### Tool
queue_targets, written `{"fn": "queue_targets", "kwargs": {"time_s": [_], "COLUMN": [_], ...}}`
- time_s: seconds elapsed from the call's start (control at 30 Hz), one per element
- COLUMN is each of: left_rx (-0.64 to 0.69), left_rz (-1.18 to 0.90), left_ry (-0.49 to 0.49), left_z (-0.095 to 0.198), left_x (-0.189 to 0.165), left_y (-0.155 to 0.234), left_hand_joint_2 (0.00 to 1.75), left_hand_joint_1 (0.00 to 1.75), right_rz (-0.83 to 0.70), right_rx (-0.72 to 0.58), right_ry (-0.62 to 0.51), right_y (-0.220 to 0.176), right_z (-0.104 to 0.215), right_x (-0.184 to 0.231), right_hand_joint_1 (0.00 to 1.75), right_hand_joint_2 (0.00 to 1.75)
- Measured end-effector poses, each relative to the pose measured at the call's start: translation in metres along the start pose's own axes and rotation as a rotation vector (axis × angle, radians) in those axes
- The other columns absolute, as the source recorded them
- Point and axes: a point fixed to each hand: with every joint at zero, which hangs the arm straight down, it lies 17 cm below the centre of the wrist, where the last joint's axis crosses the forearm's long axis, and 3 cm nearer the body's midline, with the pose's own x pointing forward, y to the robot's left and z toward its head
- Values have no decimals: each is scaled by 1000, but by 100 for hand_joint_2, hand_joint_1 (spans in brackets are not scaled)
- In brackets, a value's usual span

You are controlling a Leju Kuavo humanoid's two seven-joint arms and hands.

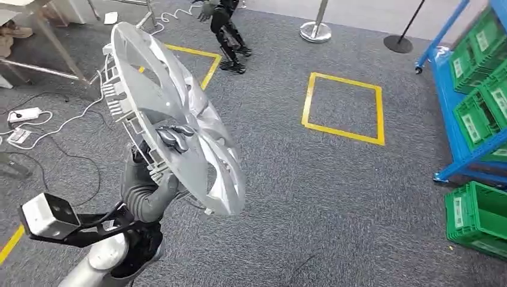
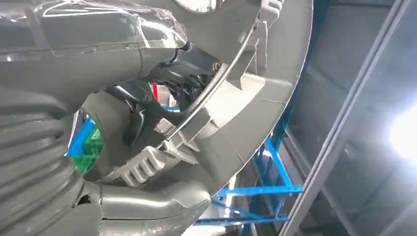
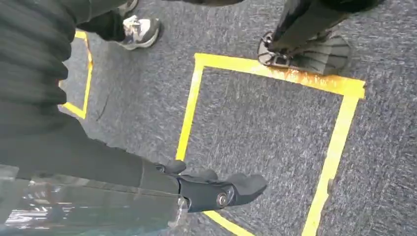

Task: Take the parts from the cabinet and place them on the table.

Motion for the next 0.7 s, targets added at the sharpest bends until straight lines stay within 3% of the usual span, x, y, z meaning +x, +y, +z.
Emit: {"fn": "queue_targets", "kwargs": {"time_s": [0.7], "left_rx": [6], "left_rz": [9], "left_ry": [3], "left_z": [1], "left_x": [0], "left_y": [1], "left_hand_joint_2": [175], "left_hand_joint_1": [175], "right_rz": [3], "right_rx": [1], "right_ry": [-12], "right_y": [1], "right_z": [0], "right_x": [7], "right_hand_joint_1": [0], "right_hand_joint_2": [175]}}
